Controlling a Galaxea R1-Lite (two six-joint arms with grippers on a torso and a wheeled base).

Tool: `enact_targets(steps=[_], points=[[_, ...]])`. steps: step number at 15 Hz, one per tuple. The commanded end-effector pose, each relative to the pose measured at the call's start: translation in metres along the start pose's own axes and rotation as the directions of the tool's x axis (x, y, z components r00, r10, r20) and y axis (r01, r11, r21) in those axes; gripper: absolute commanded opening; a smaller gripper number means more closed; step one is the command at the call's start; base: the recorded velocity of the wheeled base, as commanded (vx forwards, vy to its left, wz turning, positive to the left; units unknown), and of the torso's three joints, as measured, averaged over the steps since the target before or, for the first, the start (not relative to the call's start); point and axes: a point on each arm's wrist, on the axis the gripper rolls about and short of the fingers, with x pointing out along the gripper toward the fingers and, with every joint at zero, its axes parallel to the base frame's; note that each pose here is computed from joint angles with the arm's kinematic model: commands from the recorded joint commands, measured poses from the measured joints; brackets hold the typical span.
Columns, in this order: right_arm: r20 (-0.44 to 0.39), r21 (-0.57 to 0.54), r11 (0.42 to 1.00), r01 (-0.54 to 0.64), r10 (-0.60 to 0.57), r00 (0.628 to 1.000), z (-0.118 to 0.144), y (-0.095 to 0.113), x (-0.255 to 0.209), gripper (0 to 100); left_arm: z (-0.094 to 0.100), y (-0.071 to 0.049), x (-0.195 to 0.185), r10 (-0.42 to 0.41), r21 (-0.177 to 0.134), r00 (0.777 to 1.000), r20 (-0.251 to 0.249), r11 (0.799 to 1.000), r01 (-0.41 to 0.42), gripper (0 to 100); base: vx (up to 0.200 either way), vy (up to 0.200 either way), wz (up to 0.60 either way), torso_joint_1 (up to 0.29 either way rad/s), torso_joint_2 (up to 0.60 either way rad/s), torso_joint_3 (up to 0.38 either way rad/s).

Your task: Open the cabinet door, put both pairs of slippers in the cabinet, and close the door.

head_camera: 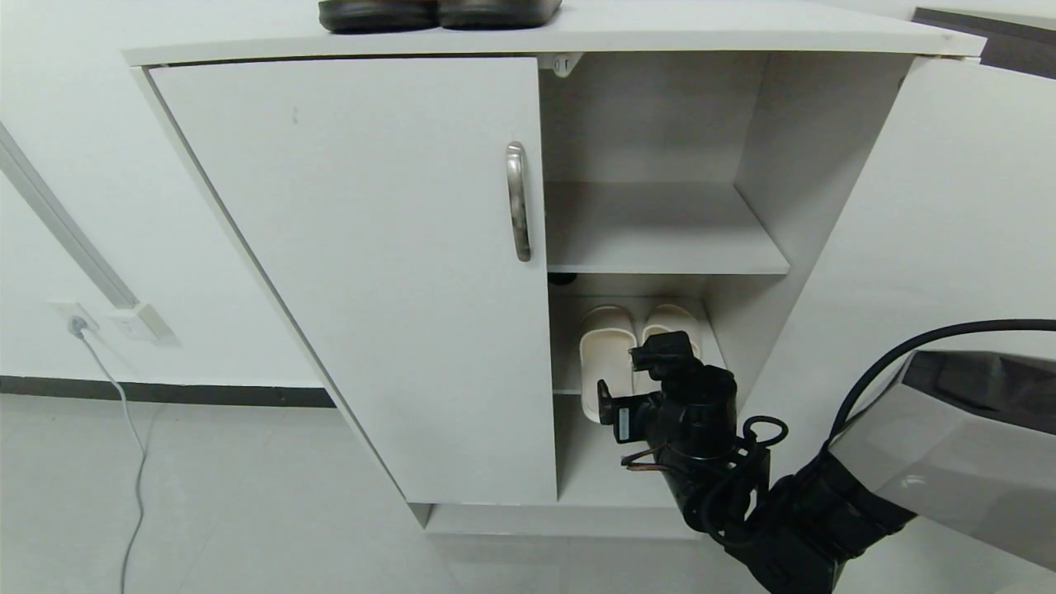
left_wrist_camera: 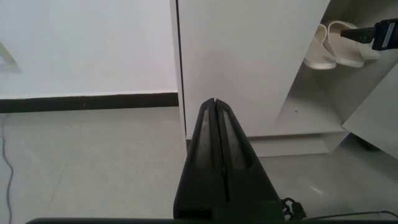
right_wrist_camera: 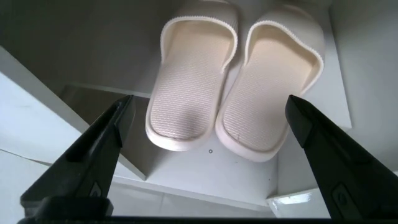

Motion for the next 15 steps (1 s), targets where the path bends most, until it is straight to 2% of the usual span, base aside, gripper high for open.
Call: enact_targets(steps=[1, 2, 10, 15], points=[[0.000, 0.000, 1.000, -0.002, 0.002, 1.000, 0.0007, 0.0000, -0.0012, 100, 0.0000, 0.0000, 0.0001, -0.003, 0.000, 1.000, -0.002, 1.000, 0.003, 0, 0.000, 0.000, 0.00, 0.000, 0.00, 0.000], [0.000, 0.000, 1.000, -0.001, 0.001, 1.000, 0.0007, 0.0000, -0.0012, 100, 0.0000, 0.0000, 0.0001, -0.001, 0.000, 1.000, -0.002, 1.000, 0.001, 0, 0.000, 0.000, 0.00, 0.000, 0.00, 0.000], [0.009, 0.006, 1.000, -0.001, 0.001, 1.000, 0.0014, -0.0002, -0.0015, 100, 0.0000, 0.0000, 0.0001, -0.001, 0.000, 1.000, -0.002, 1.000, 0.001, 0, -0.200, 0.000, 0.00, 0.000, 0.00, 0.002], [0.005, 0.002, 1.000, 0.000, 0.000, 1.000, 0.0001, -0.0008, -0.0022, 100, 0.0000, 0.0000, 0.0001, -0.001, 0.002, 1.000, -0.002, 1.000, 0.001, 0, 0.000, 0.000, 0.00, 0.000, 0.00, 0.000]])
